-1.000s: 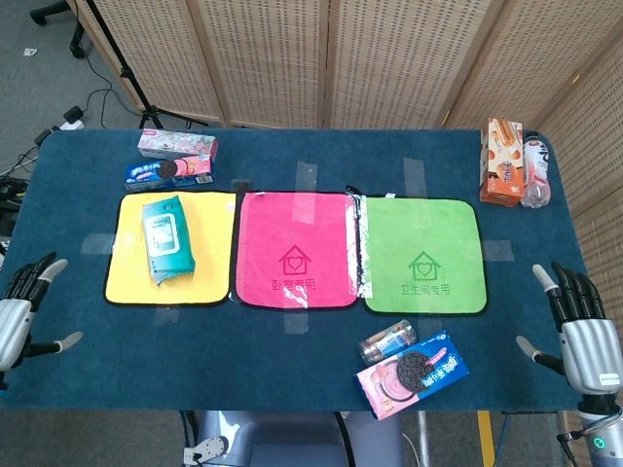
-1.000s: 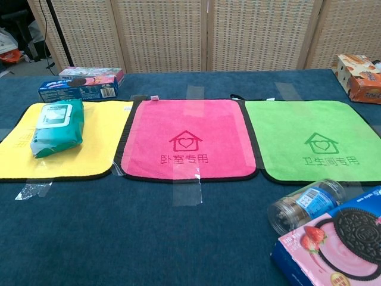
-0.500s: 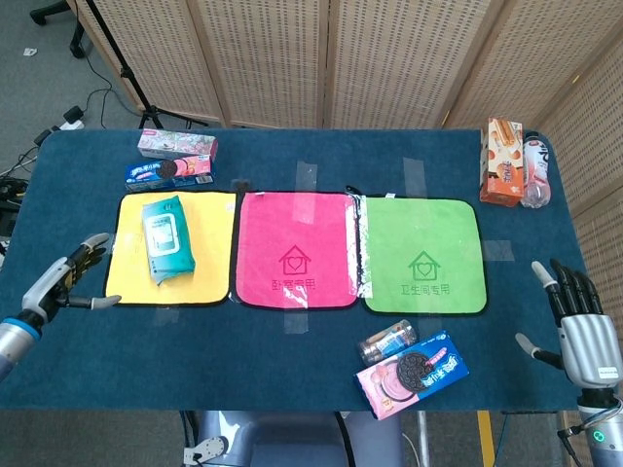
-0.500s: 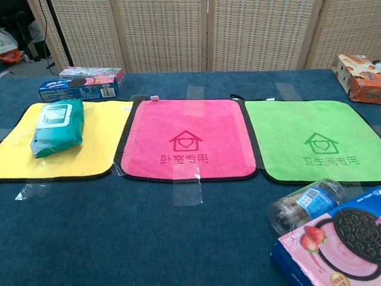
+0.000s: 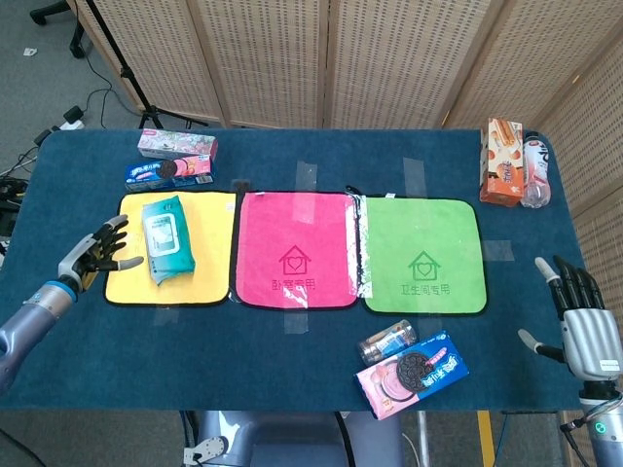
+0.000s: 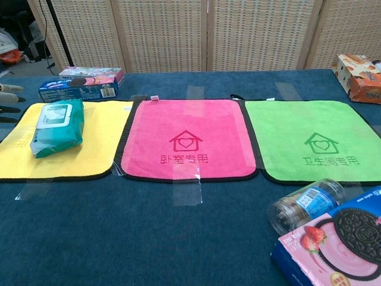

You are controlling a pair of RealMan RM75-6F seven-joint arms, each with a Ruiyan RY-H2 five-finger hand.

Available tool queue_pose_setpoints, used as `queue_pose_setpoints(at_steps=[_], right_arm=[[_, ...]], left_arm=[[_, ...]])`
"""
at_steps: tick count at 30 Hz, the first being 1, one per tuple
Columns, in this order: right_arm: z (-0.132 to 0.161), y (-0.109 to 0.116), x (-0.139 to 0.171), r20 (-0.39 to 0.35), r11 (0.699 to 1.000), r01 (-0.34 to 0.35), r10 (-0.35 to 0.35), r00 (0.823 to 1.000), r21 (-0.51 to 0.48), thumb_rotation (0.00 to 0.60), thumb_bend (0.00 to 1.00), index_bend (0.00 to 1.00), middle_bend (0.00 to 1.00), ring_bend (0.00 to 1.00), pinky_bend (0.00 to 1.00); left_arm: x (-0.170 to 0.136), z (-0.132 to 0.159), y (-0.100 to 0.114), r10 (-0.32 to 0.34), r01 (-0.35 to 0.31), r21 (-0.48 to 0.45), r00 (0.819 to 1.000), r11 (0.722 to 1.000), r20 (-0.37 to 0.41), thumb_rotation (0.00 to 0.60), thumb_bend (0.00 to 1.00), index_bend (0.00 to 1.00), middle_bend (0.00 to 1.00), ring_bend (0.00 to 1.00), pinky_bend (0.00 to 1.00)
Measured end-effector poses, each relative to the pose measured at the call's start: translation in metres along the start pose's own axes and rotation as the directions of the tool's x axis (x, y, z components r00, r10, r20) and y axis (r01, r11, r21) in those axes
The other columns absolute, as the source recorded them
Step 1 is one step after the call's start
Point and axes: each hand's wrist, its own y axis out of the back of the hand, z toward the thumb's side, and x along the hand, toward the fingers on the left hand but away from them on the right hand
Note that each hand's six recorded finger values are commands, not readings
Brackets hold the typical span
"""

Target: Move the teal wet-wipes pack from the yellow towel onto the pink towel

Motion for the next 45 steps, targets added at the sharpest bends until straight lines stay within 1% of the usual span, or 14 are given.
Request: queue_pose_setpoints(at_steps=[3,7,9,12,17,22,25,29,33,39,43,45], right_arm=[[-0.001,-0.001,-0.001,0.004,1.000,-0.007,0.007,1.000,-0.006,0.600,0.00,0.00,0.00,0.00,0.05],[-0.002,-0.003,-0.002,0.005,1.000,-0.016,0.016,1.000,-0.012,0.600,0.00,0.00,0.00,0.00,0.05],[-0.002,-0.003,-0.003,0.005,1.000,-0.017,0.017,1.000,-0.015,0.600,0.00,0.00,0.00,0.00,0.05],[-0.003,-0.002,-0.003,0.007,1.000,-0.015,0.015,1.000,-0.022,0.600,0.00,0.00,0.00,0.00,0.05],[-0.005,0.000,-0.004,0.011,0.999,-0.014,0.014,1.000,-0.034,0.600,0.00,0.00,0.00,0.00,0.05],[-0.006,0.001,-0.004,0.013,0.999,-0.015,0.016,1.000,-0.039,0.600,0.00,0.00,0.00,0.00,0.05],[-0.007,0.001,-0.004,0.014,0.999,-0.016,0.017,1.000,-0.040,0.600,0.00,0.00,0.00,0.00,0.05],[-0.007,0.002,-0.003,0.014,0.999,-0.017,0.018,1.000,-0.043,0.600,0.00,0.00,0.00,0.00,0.05],[-0.008,0.003,-0.004,0.018,0.999,-0.015,0.016,1.000,-0.050,0.600,0.00,0.00,0.00,0.00,0.05],[-0.009,0.004,-0.004,0.020,0.998,-0.015,0.016,1.000,-0.059,0.600,0.00,0.00,0.00,0.00,0.05],[-0.011,0.005,-0.005,0.022,0.998,-0.016,0.017,1.000,-0.064,0.600,0.00,0.00,0.00,0.00,0.05],[-0.011,0.005,-0.005,0.024,0.998,-0.016,0.017,1.000,-0.065,0.600,0.00,0.00,0.00,0.00,0.05]], left_arm=[[0.007,-0.003,-0.002,0.010,-0.011,-0.027,1.000,1.000,-0.011,0.600,0.16,0.00,0.00,0.00,0.00],[0.018,-0.007,0.000,0.040,-0.042,-0.078,0.999,0.996,-0.028,0.600,0.16,0.00,0.00,0.00,0.00],[0.021,-0.008,0.001,0.048,-0.051,-0.078,0.998,0.996,-0.032,0.600,0.16,0.00,0.00,0.00,0.00],[0.029,-0.010,-0.007,0.045,-0.047,-0.068,0.998,0.997,-0.041,0.600,0.16,0.00,0.00,0.00,0.00],[0.040,-0.005,-0.028,0.027,-0.029,-0.073,0.999,0.997,-0.027,0.600,0.16,0.00,0.00,0.00,0.00],[0.045,0.005,-0.051,0.012,-0.010,-0.107,1.000,0.994,0.021,0.600,0.16,0.00,0.00,0.00,0.00],[0.045,0.008,-0.062,0.006,-0.002,-0.111,0.999,0.994,0.035,0.600,0.15,0.00,0.00,0.00,0.00],[0.045,0.010,-0.078,-0.003,0.008,-0.117,0.999,0.993,0.037,0.600,0.15,0.00,0.00,0.00,0.00],[0.046,0.010,-0.101,-0.020,0.024,-0.124,0.999,0.992,0.033,0.600,0.15,0.00,0.00,0.00,0.00],[0.049,0.012,-0.130,-0.017,0.022,-0.141,0.999,0.990,0.036,0.600,0.15,0.00,0.00,0.00,0.00],[0.050,0.021,-0.153,-0.033,0.040,-0.145,0.998,0.989,0.046,0.600,0.16,0.00,0.00,0.00,0.00],[0.050,0.025,-0.160,-0.034,0.041,-0.141,0.998,0.989,0.049,0.600,0.16,0.00,0.00,0.00,0.00]])
